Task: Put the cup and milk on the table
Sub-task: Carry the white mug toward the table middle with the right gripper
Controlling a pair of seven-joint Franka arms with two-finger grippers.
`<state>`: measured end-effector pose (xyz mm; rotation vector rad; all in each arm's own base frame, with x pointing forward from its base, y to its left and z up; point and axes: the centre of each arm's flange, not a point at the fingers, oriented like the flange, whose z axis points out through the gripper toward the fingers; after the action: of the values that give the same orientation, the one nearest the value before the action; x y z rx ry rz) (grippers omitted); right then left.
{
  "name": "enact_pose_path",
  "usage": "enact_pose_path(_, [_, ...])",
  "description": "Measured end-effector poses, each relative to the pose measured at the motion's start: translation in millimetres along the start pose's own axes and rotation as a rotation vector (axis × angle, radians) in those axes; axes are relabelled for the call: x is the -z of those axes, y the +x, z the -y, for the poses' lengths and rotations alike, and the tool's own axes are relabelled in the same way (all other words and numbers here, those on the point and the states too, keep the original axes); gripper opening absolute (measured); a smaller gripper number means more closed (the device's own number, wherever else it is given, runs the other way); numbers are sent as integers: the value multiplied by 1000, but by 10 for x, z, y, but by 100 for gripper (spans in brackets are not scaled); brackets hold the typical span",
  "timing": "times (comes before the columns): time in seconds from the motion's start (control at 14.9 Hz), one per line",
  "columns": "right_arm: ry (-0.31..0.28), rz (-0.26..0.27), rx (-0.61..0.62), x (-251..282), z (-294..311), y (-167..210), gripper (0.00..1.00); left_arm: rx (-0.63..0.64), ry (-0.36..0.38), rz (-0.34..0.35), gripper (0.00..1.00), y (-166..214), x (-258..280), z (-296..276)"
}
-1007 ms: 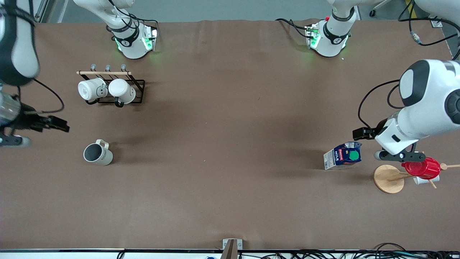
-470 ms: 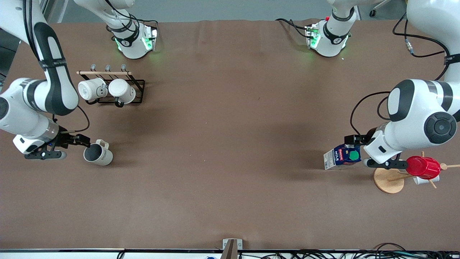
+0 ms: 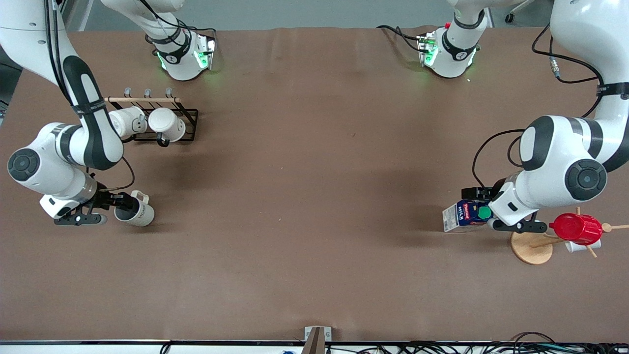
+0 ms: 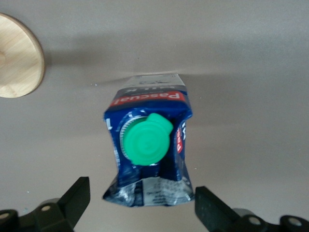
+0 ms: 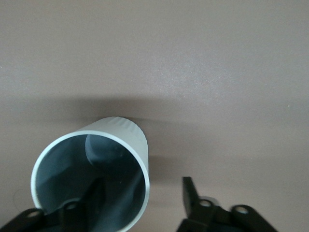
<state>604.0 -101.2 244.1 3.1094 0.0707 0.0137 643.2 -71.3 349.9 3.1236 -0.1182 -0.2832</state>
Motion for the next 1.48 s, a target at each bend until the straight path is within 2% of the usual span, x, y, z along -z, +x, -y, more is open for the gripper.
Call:
enact_pose_path(0.27, [10,-3,-16,0,0,7,26,0,0,-3,98,1,-13,-2])
enact_pose_path(0.34, [18,-7,-27,8,-3,14,13,1,-1,-6,98,4,-8,-2])
enact_pose_path(0.4, [23,-11,-36,19,-4,24,7,3,-1,-9,99,7,-2,-2])
enact_pose_path(0.54, [30,-13,-62,63,-3,56,5,23,-1,-16,100,12,19,-9])
enact_pose_path(0.6, [37,7,-85,128,14,91,5,34,-2,-22,100,17,40,-26])
enact_pose_path(0.81, [76,126,-184,684,278,317,5,49,-3,-42,100,43,124,-78])
enact_pose_path(0.87, [95,148,-218,914,496,400,5,49,-3,-47,100,49,147,-84])
enact_pose_path(1.07, [128,178,-267,1272,1564,501,5,49,-4,-51,99,56,166,-84])
enact_pose_path(1.28, [146,194,-309,1363,2899,389,5,50,-4,-45,96,64,125,-81])
enact_pose_path(1.48, [164,165,-350,1200,3810,353,5,50,-7,-40,93,96,38,-77])
